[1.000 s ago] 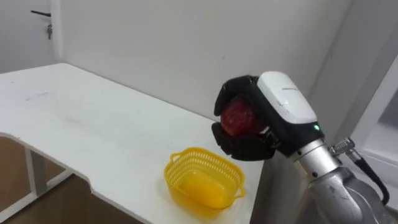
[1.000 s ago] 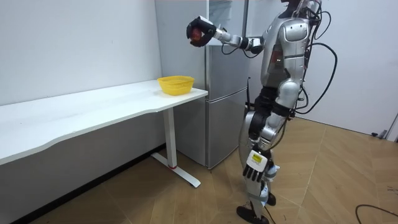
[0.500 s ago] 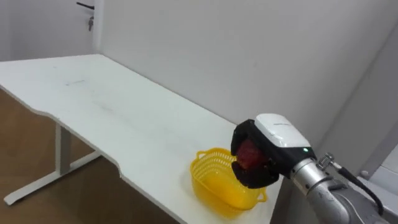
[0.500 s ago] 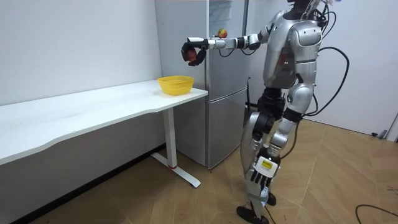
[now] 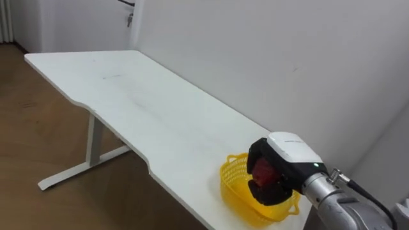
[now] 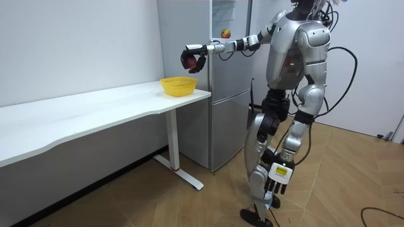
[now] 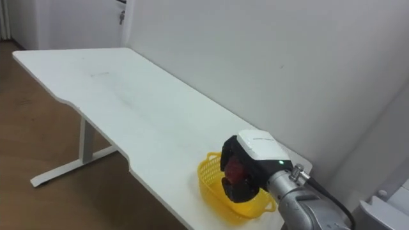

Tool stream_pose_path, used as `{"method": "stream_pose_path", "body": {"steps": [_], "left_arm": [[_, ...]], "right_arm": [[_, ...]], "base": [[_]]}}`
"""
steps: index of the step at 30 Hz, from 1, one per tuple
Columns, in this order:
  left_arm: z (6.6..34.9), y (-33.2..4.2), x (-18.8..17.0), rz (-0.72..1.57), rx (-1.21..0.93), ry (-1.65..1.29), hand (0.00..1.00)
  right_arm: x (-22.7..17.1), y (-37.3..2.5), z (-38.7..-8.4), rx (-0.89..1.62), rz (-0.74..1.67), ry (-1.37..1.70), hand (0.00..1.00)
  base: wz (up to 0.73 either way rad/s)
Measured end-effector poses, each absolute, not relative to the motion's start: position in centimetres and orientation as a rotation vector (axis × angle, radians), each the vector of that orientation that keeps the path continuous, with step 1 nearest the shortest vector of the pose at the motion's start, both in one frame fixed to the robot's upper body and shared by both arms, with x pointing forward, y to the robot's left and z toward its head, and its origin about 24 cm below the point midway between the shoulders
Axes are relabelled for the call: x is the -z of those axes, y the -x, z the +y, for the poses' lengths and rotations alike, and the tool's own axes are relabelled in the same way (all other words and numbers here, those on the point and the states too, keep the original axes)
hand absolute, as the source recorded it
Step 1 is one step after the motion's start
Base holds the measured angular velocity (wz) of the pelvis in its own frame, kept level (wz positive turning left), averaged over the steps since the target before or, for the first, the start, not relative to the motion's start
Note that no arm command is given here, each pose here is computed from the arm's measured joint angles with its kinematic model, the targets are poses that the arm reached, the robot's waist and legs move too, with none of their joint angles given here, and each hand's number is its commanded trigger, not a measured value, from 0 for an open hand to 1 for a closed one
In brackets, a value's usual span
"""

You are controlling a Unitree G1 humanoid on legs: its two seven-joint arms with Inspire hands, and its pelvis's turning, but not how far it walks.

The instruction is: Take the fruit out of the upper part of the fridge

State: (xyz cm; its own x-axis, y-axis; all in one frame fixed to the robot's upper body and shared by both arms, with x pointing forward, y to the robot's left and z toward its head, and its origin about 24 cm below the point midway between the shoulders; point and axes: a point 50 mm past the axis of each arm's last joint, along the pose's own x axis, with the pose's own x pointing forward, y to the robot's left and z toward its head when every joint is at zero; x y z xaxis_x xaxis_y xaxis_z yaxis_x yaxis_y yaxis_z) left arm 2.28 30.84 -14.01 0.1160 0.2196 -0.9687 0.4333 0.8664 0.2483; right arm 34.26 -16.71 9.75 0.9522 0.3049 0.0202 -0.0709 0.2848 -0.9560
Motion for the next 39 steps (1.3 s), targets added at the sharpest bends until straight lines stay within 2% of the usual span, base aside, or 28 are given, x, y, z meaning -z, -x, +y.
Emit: {"method": "stream_pose_path", "body": {"steps": [7, 8, 9, 10, 11, 39], "left_arm": [[30.8, -2.7, 13.9, 1.448, 0.161, -0.563, 0.0], [30.8, -2.7, 13.9, 1.443, 0.156, -0.568, 0.0], [30.9, -2.7, 13.9, 1.443, 0.155, -0.568, 0.0], [30.8, -2.8, 13.9, 1.442, 0.154, -0.569, 0.0], [30.9, -2.8, 13.9, 1.441, 0.153, -0.571, 0.0], [30.4, -2.9, 14.0, 1.445, 0.155, -0.618, 0.0]], "right_arm": [[-9.4, -34.4, -17.3, -0.226, -0.184, 1.267, 1.0], [-9.2, -34.6, -17.6, -0.221, -0.169, 1.268, 0.62], [-9.2, -34.7, -17.7, -0.218, -0.16, 1.266, 0.56], [-9.1, -35.0, -18.1, -0.21, -0.134, 1.252, 0.11], [-9.0, -35.2, -18.4, -0.2, -0.11, 1.247, 0.0], [-9.8, -36.1, -19.1, -0.147, -0.075, 1.215, 0.0]], "base": [[0.0], [0.0], [0.0], [0.0], [0.0], [0.0]]}}
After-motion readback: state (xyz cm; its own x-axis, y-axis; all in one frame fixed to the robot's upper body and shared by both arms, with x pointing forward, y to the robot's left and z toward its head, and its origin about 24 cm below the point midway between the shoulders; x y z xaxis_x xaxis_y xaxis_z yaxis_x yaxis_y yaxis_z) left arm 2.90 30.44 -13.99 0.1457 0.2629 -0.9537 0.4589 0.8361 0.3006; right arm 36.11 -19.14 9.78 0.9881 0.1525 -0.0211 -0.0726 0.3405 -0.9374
